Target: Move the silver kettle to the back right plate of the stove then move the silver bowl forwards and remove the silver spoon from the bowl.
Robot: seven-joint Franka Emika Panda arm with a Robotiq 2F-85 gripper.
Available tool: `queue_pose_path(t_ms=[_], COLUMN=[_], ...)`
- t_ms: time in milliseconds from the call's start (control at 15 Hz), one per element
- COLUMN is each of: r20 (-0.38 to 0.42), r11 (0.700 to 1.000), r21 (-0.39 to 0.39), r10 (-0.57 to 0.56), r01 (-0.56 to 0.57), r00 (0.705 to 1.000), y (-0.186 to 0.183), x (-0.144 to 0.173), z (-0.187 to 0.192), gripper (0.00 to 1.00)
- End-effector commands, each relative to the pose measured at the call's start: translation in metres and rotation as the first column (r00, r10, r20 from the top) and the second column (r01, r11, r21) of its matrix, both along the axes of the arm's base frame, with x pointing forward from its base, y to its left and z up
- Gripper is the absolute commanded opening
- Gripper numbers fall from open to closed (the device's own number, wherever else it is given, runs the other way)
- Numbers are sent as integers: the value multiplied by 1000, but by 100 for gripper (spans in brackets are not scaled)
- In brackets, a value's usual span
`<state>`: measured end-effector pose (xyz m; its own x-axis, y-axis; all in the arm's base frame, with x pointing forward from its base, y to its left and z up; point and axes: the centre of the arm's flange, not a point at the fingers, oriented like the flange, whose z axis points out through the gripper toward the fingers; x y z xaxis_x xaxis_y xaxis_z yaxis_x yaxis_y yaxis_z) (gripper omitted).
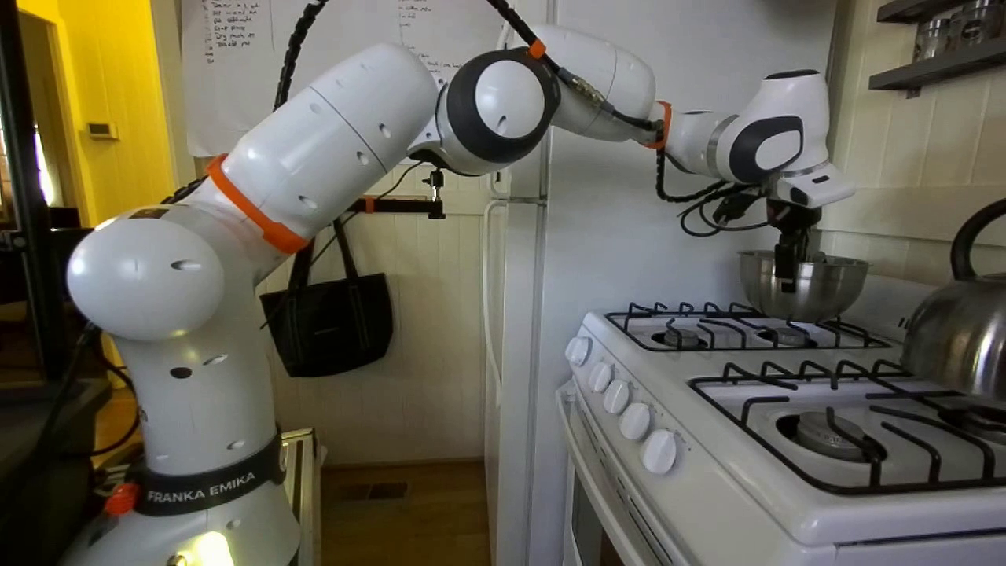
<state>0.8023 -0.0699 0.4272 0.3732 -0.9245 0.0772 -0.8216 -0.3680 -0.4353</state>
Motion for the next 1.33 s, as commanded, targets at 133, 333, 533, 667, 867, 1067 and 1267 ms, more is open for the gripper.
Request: queue_pose_path(t_ms=[133,333,533,667,867,1067,1267], r20=[-26,-32,-38,-45,-35,-16,14], r11=[1000,1000,1000,1000,999,997,985], r21=[-1,0,-8,-14,-37,-77,-127], r10=[-17,-21,-20,-14,-8,28,120], r01=[17,21,20,13,6,-29,-117], r00=[1000,999,999,999,999,999,993], y=[-9,-13,-16,-16,-19,-30,-55], x=[17,16,13,8,2,-21,-60], z=[-5,-4,-4,-3,0,16,44], gripper=[51,29,6,2,3,4,4])
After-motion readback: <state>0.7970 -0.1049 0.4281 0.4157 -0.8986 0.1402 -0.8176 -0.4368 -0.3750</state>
